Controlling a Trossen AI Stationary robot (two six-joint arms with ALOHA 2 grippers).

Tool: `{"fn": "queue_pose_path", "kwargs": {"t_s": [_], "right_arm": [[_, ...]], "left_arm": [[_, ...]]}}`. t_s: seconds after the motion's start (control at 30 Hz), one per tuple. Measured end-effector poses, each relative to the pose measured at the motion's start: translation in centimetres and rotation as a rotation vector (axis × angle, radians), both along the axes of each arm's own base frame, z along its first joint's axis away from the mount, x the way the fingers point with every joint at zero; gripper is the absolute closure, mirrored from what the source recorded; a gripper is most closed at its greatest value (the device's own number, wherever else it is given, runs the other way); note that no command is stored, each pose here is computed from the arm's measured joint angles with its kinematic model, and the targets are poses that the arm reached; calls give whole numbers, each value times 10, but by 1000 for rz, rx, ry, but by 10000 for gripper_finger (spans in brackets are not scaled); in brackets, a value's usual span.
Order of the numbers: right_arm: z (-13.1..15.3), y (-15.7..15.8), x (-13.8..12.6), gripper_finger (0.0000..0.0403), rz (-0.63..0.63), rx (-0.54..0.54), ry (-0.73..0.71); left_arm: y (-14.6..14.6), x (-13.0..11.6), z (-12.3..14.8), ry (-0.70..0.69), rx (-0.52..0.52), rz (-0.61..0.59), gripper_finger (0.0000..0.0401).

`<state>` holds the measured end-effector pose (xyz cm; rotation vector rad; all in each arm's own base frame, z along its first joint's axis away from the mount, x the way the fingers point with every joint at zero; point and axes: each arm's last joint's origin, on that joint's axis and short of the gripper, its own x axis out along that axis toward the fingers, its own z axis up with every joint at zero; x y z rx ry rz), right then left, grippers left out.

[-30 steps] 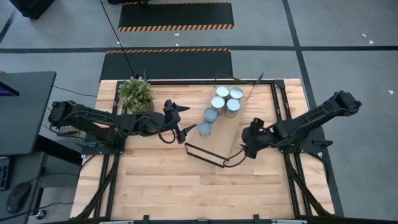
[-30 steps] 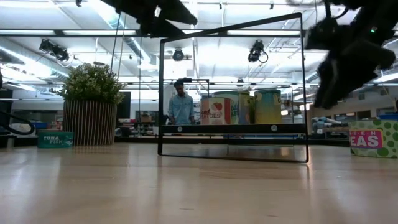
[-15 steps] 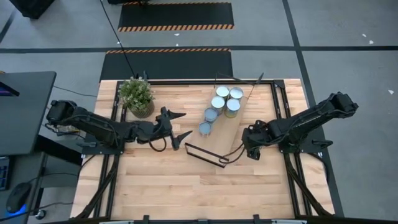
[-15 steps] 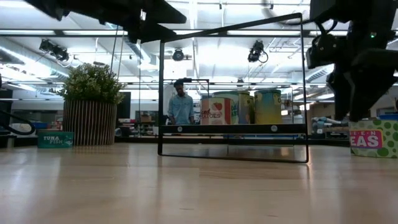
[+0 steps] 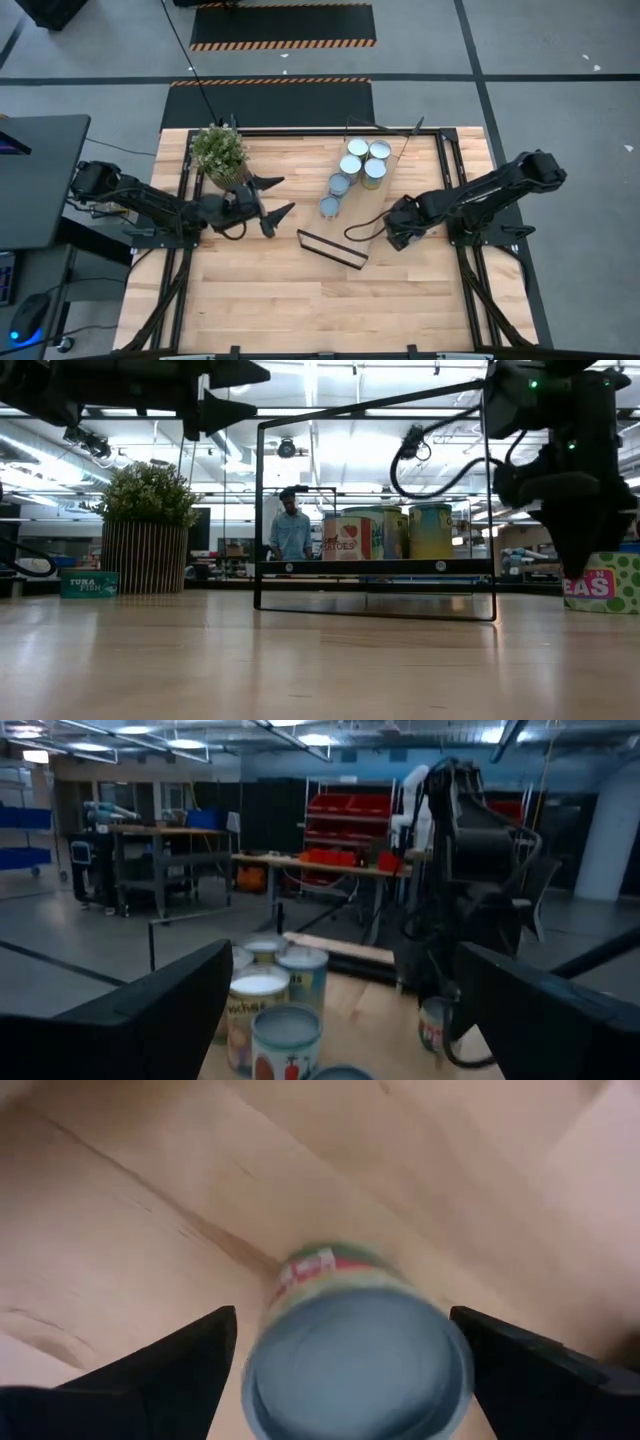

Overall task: Pick and place cans onto a shelf
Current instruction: Put the canned green peas on the shelf

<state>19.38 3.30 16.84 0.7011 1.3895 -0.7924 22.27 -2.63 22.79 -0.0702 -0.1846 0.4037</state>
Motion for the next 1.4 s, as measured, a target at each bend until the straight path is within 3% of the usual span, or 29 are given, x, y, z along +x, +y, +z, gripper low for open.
{"fn": "queue_pose_path", "kwargs": {"t_s": [0.13,0.3,0.57,0.67,0.83,1.1,1.27,1.4], "right_arm": [[-5,1,1,30,-73,42,38],[-11,2,3,38,-42,81,77],[-13,3,4,117,197,93,90],[-9,3,2,118,322,120,94],[20,3,7,115,449,113,108],[74,-4,20,102,613,-9,121],[89,-7,19,108,762,-79,176],[105,-12,14,109,785,-88,252]], "left_arm": [[0,1,-3,35,6,-4,14],[0,1,-4,43,7,-5,14],[0,1,-4,43,7,-5,14],[0,1,-4,44,7,-5,14],[0,1,-5,45,8,-5,14],[-1,1,-6,59,10,-5,14],[-1,1,-7,74,12,-7,14],[-1,1,-9,80,-9,-11,14]]}}
